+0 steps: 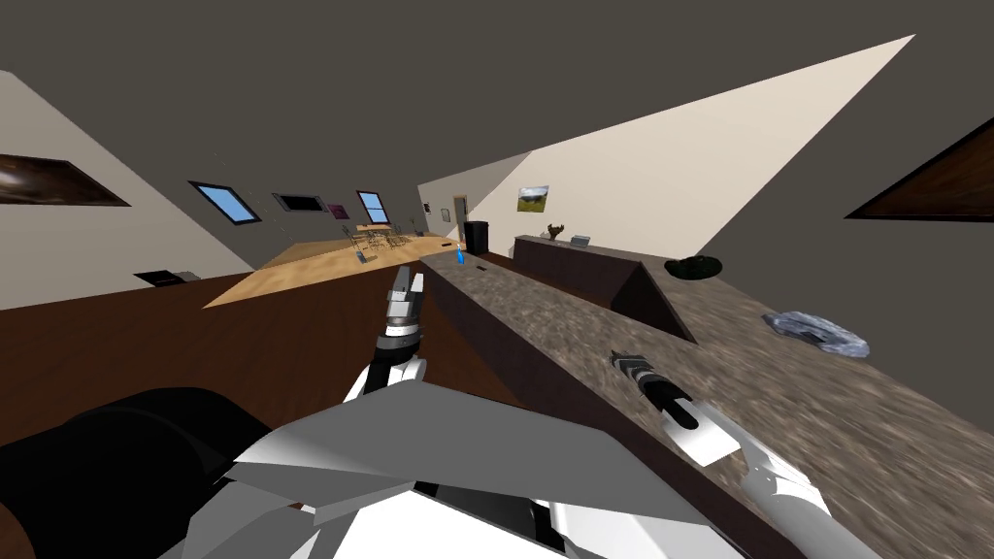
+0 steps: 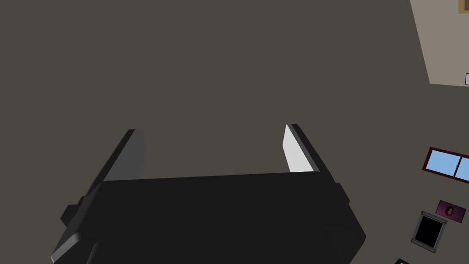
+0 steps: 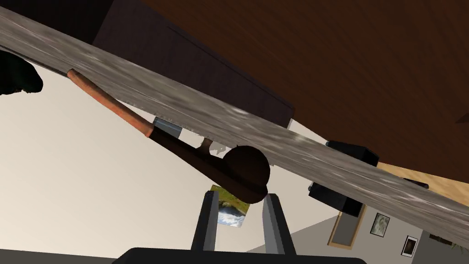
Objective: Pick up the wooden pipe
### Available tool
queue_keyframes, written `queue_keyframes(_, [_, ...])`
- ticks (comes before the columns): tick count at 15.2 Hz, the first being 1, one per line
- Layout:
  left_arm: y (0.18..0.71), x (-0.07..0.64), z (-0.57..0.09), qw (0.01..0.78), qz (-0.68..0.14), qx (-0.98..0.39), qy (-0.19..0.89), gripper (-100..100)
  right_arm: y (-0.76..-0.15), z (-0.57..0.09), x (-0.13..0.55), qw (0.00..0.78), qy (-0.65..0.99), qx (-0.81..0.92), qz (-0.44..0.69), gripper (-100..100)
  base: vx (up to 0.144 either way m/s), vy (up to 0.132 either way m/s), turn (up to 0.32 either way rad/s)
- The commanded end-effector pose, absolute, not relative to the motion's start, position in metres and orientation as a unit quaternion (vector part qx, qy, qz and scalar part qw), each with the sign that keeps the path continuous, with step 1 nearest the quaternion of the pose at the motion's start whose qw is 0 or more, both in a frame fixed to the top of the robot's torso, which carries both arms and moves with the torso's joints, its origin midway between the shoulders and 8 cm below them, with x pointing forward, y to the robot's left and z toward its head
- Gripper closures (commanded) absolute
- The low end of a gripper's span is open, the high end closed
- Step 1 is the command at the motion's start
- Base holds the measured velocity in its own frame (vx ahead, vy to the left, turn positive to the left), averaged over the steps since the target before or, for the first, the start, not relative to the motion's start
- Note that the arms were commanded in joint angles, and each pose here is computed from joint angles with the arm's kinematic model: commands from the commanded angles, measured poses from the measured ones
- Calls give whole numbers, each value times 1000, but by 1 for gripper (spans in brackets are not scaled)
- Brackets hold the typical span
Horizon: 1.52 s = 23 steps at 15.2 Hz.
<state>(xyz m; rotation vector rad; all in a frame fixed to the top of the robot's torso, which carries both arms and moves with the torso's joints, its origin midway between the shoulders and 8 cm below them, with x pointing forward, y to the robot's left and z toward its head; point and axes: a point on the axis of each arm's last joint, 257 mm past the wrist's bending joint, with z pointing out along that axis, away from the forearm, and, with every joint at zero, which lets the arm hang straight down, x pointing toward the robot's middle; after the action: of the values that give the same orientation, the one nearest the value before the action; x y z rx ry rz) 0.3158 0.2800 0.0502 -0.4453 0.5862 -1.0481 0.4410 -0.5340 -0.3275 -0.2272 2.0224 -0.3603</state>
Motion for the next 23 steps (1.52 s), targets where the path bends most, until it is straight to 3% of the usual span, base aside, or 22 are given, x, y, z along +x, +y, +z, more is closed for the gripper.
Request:
queue_keyframes(1, [280, 316, 50, 802, -489, -208, 273, 0, -534, -328, 441, 512, 841, -94, -150, 100, 6, 1, 18])
queue_keyframes(4, [280, 316, 50, 802, -489, -208, 273, 0, -533, -326, 442, 513, 840, -95, -149, 100, 0, 0, 0])
queue_keyframes(5, [280, 316, 50, 802, -489, -208, 273, 0, -525, -305, 455, 535, 825, -108, -146, -100, -87, -2, -13])
queue_keyframes(12, [280, 316, 50, 802, -489, -208, 273, 0, -498, -280, 463, 564, 800, -154, -137, -100, -239, 0, -15])
queue_keyframes(13, [280, 316, 50, 802, -489, -208, 273, 0, -510, -299, 451, 540, 817, -144, -139, -100, -69, -26, 36])
queue_keyframes(22, [280, 316, 50, 802, -489, -208, 274, 0, -535, -314, 440, 515, 837, -110, -151, -100, 178, -17, -1])
queue_keyframes(23, [280, 316, 50, 802, -489, -208, 273, 0, -535, -314, 440, 515, 837, -110, -151, 100, 29, 1, 3])
